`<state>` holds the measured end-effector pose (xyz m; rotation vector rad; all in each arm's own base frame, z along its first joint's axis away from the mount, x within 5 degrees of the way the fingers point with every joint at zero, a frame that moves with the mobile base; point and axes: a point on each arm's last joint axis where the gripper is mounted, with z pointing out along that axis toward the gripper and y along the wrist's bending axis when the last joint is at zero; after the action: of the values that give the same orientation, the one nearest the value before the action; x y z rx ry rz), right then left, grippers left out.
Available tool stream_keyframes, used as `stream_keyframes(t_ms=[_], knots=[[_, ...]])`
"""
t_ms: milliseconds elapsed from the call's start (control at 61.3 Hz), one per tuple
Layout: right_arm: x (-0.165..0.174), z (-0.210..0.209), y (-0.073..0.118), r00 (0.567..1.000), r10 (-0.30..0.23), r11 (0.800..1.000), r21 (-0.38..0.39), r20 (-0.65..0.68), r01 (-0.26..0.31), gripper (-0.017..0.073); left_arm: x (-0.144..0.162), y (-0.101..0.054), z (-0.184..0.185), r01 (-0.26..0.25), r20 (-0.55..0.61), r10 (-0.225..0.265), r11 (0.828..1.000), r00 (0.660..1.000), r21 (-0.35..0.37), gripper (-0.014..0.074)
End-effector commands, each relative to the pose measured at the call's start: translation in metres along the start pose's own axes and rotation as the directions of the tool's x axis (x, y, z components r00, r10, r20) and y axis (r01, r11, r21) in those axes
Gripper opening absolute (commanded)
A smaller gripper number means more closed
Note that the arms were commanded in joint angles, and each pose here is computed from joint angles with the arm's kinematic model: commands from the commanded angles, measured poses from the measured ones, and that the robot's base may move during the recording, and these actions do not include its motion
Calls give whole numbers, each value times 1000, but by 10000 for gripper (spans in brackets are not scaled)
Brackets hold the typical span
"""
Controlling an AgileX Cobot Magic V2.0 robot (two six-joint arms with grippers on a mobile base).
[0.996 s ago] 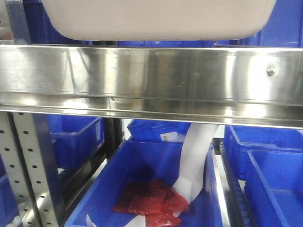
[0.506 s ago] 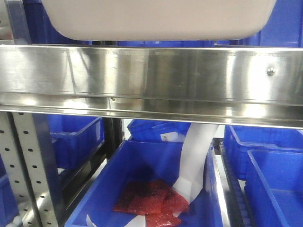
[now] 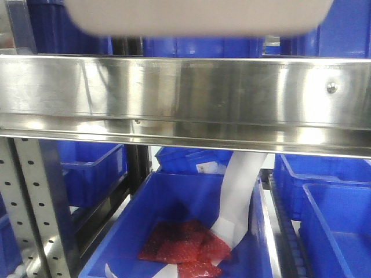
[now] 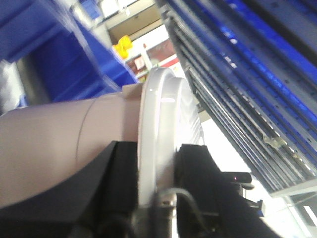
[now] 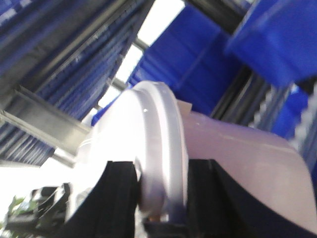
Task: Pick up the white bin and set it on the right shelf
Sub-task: 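Raise the held bin above the shelf's roller track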
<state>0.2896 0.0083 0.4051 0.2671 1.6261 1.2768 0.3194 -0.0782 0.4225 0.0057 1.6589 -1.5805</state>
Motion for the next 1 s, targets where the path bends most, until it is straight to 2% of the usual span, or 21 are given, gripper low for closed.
stream_keyframes(t_ms=[0,82,131,245,473,571,653,767,898,930,979], knots=[[-7,3,42,1000,-5,973,-229,-15,1,66,7,-54,15,-163,-62,173,977,983,138,-126],[-14,9,40,1000,-10,972,-233,-13,7,66,4,-58,27,-238,-67,245,967,967,93,-126],[-17,13,36,1000,-5,973,-230,-16,1,66,1,-57,33,-262,-62,267,962,962,77,-126],[-19,22,20,999,24,978,-207,-28,-29,66,-4,-44,45,-251,-64,254,966,965,61,-126],[-17,36,-9,994,81,980,-177,-69,-92,69,-3,-5,60,-191,-111,192,981,975,18,-125],[-17,38,-14,994,85,980,-173,-76,-97,76,-2,2,62,-195,-127,193,981,973,1,-124],[-17,40,-17,994,74,980,-179,-83,-88,138,-1,7,61,-218,-144,212,976,967,-25,-103],[-18,41,-18,995,62,981,-180,-82,-76,362,1,12,61,-266,-185,251,962,950,-61,34],[-19,41,-19,998,29,985,-167,-64,-39,624,2,19,60,-330,-219,300,936,929,-120,276],[-19,41,-20,998,15,987,-160,-61,-25,648,2,21,59,-345,-223,310,929,924,-135,324],[-19,41,-21,998,-8,989,-149,-56,0,631,1,23,58,-363,-230,324,919,918,-153,394]])
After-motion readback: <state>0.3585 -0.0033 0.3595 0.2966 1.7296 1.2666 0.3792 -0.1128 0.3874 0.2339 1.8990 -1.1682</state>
